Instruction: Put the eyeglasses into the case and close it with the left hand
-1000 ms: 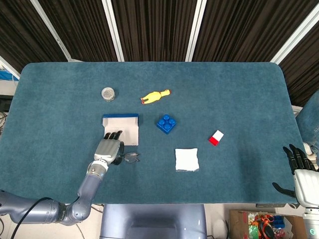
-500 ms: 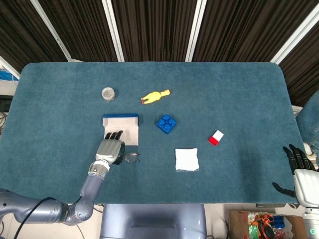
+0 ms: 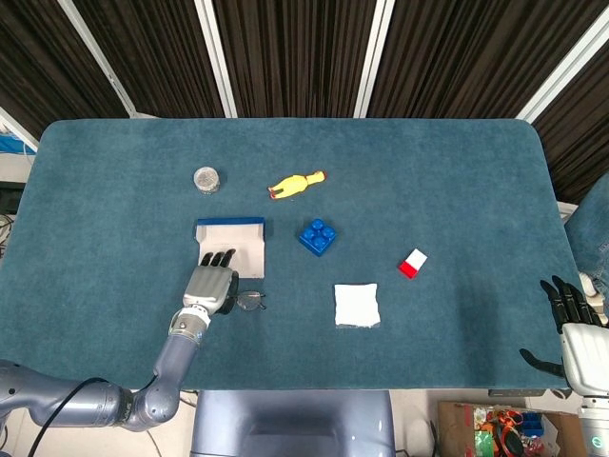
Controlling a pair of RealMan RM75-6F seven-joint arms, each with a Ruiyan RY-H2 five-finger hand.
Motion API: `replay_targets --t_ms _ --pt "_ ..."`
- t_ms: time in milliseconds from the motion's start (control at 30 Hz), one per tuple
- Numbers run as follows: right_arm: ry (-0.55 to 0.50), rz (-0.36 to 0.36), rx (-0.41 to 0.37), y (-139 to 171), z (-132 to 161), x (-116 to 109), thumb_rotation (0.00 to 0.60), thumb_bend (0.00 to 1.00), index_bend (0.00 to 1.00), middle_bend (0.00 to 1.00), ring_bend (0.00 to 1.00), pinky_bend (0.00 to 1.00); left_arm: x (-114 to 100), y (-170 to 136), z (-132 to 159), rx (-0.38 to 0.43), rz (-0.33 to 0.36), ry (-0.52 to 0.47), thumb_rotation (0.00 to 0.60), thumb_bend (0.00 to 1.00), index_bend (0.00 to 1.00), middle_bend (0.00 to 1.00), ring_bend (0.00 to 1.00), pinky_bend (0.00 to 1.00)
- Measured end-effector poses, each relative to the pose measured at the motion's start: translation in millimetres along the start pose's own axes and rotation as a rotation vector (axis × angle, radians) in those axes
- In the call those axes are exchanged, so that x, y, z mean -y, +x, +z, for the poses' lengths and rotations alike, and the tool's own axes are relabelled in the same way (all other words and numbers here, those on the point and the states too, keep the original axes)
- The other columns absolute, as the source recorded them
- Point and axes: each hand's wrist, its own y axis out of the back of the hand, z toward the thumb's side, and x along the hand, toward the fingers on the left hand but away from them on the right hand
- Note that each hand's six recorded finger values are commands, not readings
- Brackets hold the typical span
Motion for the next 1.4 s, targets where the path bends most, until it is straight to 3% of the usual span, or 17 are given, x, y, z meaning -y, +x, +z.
replay_targets --t_ms 800,1400 --pt "-0.018 0.004 0.007 0 -1 0 0.600 0.03 0.00 0.00 0.02 0.19 5 0 1 -0.003 -0.004 0.018 0.600 0.41 0.56 0.03 0.00 0.00" --pt "-0.030 0.013 0.014 0 -1 1 0.600 0.03 0.00 0.00 0.02 0.19 -9 3 -1 -0.025 0.030 0.008 0.600 0.44 0.58 0.04 0.00 0.00"
